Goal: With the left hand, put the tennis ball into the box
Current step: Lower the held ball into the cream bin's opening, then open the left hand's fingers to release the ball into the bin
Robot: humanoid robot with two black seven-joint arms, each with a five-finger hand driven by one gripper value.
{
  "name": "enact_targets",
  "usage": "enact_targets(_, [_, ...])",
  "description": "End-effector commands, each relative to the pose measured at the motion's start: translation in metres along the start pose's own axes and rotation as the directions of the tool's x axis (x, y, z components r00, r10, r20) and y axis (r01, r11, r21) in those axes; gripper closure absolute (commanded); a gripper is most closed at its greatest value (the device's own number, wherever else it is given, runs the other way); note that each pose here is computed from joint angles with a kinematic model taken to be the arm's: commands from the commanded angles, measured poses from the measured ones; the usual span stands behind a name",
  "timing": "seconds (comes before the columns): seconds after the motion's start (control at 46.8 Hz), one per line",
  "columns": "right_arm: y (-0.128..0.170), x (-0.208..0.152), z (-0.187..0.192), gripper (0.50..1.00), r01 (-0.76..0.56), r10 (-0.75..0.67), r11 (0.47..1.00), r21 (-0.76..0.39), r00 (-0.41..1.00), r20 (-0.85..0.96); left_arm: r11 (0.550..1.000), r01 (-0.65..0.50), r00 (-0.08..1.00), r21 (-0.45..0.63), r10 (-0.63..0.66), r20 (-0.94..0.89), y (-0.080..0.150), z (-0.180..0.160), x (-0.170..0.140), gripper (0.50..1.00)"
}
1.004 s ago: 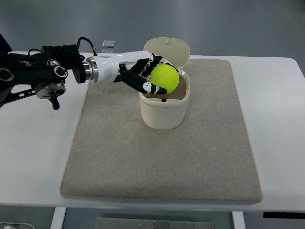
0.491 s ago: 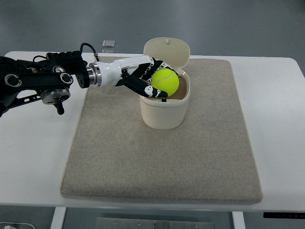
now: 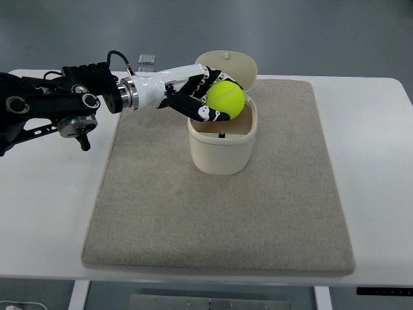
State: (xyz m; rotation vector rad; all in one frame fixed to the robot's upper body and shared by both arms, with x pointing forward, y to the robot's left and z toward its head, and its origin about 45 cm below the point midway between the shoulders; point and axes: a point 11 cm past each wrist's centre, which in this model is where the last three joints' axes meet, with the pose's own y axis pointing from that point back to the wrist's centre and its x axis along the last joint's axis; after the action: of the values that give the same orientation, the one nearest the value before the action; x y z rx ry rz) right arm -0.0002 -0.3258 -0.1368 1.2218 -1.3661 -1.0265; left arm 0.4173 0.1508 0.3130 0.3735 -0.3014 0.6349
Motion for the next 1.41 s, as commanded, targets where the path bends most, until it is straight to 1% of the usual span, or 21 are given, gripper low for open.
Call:
enact_targets(0.0, [0.0,0.0001,0.0,0.562,0.0,0.0,1.0,0.0,1.0,0.0,1.0,-0.003,1.0,-0.001,0.003,-0.001,-0.0001,0.0006,0.0005,1.0])
enact_targets(0.064, [0.0,0.0001,0.0,0.562,0.0,0.0,1.0,0.0,1.0,0.0,1.0,-0.01,1.0,-0.009,0.01,-0.01,-0.0007,0.003,0.0018,0.999])
enact_targets(0.085, [0.0,0.0001,0.0,0.562,0.0,0.0,1.0,0.0,1.0,0.0,1.0,-0.014,1.0,-0.014,0.014,-0.01,-0.0005,0.0044,0.0029,0.963])
enact_targets(0.107, [0.0,-0.0004,0.0,0.562,0.001,-0.001,1.0,0.0,1.0,0.0,1.0,-0.017,1.0,-0.017,0.017,-0.012,-0.0003,0.005,0.0036,0.943])
enact_targets(0.214, [0.0,-0.0004,0.0,0.562,0.001,-0.001,1.0,0.0,1.0,0.0,0.999,-0.044,0.999,-0.024,0.044,-0.014,-0.0011,0.0066,0.0062,0.864])
enact_targets(0.299, [0.0,0.0001,0.0,0.562,0.0,0.0,1.0,0.0,1.0,0.0,0.998,-0.052,0.999,-0.024,0.052,-0.01,-0.0014,0.0061,0.0065,0.844])
enact_targets(0.449, [0.0,-0.0004,0.0,0.562,0.001,-0.001,1.0,0.0,1.0,0.0,0.998,-0.05,0.999,-0.023,0.05,-0.011,-0.0014,0.0058,0.0058,0.842])
enact_targets(0.47, [0.0,0.0001,0.0,0.562,0.0,0.0,1.0,0.0,1.0,0.0,0.998,-0.05,0.999,-0.023,0.05,-0.011,-0.0014,0.0058,0.0058,0.832])
enact_targets(0.513, [0.0,0.0001,0.0,0.562,0.0,0.0,1.0,0.0,1.0,0.0,0.998,-0.05,0.999,-0.023,0.05,-0.011,-0.0014,0.0059,0.0055,0.768])
enact_targets(0.534, [0.0,0.0001,0.0,0.562,0.0,0.0,1.0,0.0,1.0,0.0,0.998,-0.05,0.999,-0.023,0.05,-0.011,-0.0014,0.0059,0.0055,0.757])
enact_targets(0.833, [0.0,0.0001,0.0,0.562,0.0,0.0,1.0,0.0,1.0,0.0,0.999,-0.049,0.999,-0.023,0.049,-0.013,-0.0015,0.0061,0.005,0.727])
enact_targets(0.855, [0.0,-0.0004,0.0,0.562,0.001,-0.001,1.0,0.0,1.0,0.0,0.999,-0.049,0.999,-0.023,0.049,-0.013,-0.0015,0.0061,0.005,0.716])
enact_targets(0.897, [0.0,0.0001,0.0,0.562,0.0,0.0,1.0,0.0,1.0,0.0,0.998,-0.05,0.999,-0.023,0.05,-0.011,-0.0015,0.0061,0.0051,0.671])
enact_targets(0.919, [0.0,0.0001,0.0,0.562,0.0,0.0,1.0,0.0,1.0,0.0,0.998,-0.051,0.999,-0.023,0.051,-0.012,-0.0015,0.0061,0.0052,0.658])
enact_targets(1.004, [0.0,0.0001,0.0,0.562,0.0,0.0,1.0,0.0,1.0,0.0,0.998,-0.051,0.999,-0.024,0.051,-0.012,-0.0015,0.0062,0.0048,0.649])
enact_targets(1.068, [0.0,0.0001,0.0,0.562,0.0,0.0,1.0,0.0,1.0,0.0,0.998,-0.05,0.999,-0.024,0.049,-0.012,-0.0015,0.0063,0.0043,0.622])
enact_targets(1.261, [0.0,-0.0004,0.0,0.562,0.001,-0.001,1.0,0.0,1.0,0.0,0.999,-0.047,0.999,-0.025,0.046,-0.013,-0.0016,0.0066,0.0033,0.621])
enact_targets(1.389, [0.0,0.0001,0.0,0.562,0.0,0.0,1.0,0.0,1.0,0.0,0.999,-0.029,0.999,-0.033,0.029,-0.018,-0.0023,0.0096,-0.0027,0.621])
